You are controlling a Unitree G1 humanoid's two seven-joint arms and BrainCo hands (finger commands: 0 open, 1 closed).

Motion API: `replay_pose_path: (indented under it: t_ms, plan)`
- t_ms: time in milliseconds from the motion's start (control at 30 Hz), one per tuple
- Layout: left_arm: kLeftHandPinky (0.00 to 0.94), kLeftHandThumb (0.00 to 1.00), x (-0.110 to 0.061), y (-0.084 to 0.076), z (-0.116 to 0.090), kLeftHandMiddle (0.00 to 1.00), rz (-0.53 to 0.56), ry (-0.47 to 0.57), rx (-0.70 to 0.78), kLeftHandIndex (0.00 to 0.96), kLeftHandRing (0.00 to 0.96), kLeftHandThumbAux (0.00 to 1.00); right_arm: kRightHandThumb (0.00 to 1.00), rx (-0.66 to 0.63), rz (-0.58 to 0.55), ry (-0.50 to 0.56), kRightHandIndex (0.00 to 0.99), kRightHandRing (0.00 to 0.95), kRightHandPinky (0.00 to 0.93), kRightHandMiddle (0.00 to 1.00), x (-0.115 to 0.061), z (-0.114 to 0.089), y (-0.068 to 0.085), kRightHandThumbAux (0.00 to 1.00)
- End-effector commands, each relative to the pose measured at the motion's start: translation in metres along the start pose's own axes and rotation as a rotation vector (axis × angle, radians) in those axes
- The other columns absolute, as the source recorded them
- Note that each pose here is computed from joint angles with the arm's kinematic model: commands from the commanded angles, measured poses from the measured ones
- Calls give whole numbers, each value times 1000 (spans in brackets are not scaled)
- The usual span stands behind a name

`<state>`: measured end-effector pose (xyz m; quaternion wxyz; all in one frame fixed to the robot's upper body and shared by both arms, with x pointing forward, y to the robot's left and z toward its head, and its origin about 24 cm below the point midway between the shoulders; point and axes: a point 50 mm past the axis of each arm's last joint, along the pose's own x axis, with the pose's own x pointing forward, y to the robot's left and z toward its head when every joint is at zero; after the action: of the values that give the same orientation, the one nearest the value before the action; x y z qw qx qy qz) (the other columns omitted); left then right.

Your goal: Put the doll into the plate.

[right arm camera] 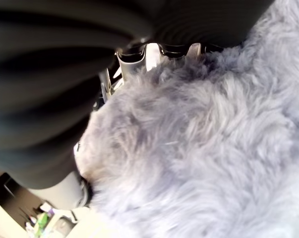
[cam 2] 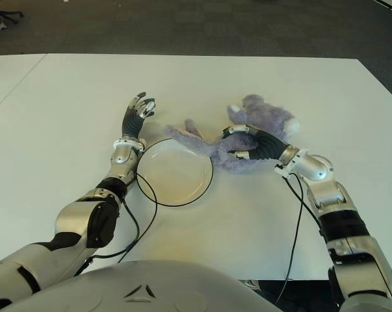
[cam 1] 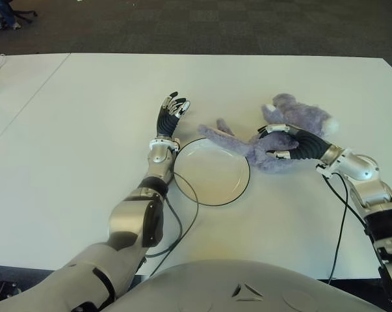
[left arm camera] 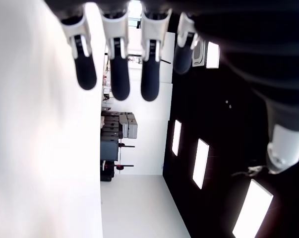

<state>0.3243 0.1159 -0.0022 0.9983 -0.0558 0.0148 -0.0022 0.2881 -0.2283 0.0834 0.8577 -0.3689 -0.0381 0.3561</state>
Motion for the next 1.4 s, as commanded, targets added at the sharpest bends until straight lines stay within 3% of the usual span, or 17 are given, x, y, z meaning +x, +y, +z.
replay_pose_path:
  t_ms: [33, 200, 267, 333, 367, 500, 700, 1033, 1400]
  plan:
    - [262, 0, -78, 9, -92, 278, 81, 423, -20, 166, 276, 509, 666, 171, 285, 330, 402, 133, 54, 196, 22, -56, 55, 735]
    - [237, 0, -79, 11, -92, 275, 85, 419, -14, 163, 270, 511, 661, 149, 254, 397, 396, 72, 1, 138, 22, -69, 60, 737]
    - [232, 0, -80, 12, -92, 271, 84, 417, -6, 166, 262, 521, 169, 13, 207, 413, 115, 8, 0, 24, 24, -71, 62, 619]
    - [230, 0, -80, 13, -92, 270, 83, 416, -2, 168, 260, 523, 92, -74, 185, 412, 65, 0, 0, 3, 26, -71, 65, 594]
    - [229, 0, -81, 13, -92, 269, 83, 415, -1, 168, 259, 523, 89, -104, 180, 410, 60, 0, 0, 1, 27, -71, 65, 591]
    - [241, 0, -82, 14, -93, 277, 75, 412, 15, 174, 267, 520, 103, -500, 173, 408, 20, 0, 0, 0, 47, -66, 61, 547]
    - [240, 0, -82, 15, -93, 279, 74, 405, 15, 172, 267, 514, 137, -673, 216, 488, 0, 0, 0, 0, 69, -66, 71, 511]
    - [243, 0, -86, 17, -93, 293, 80, 390, 2, 184, 277, 517, 181, -696, 265, 537, 0, 0, 0, 0, 77, -68, 113, 490]
    - [223, 0, -89, 18, -95, 282, 101, 397, -32, 171, 266, 509, 187, -570, 167, 583, 0, 0, 0, 0, 74, -71, 110, 536]
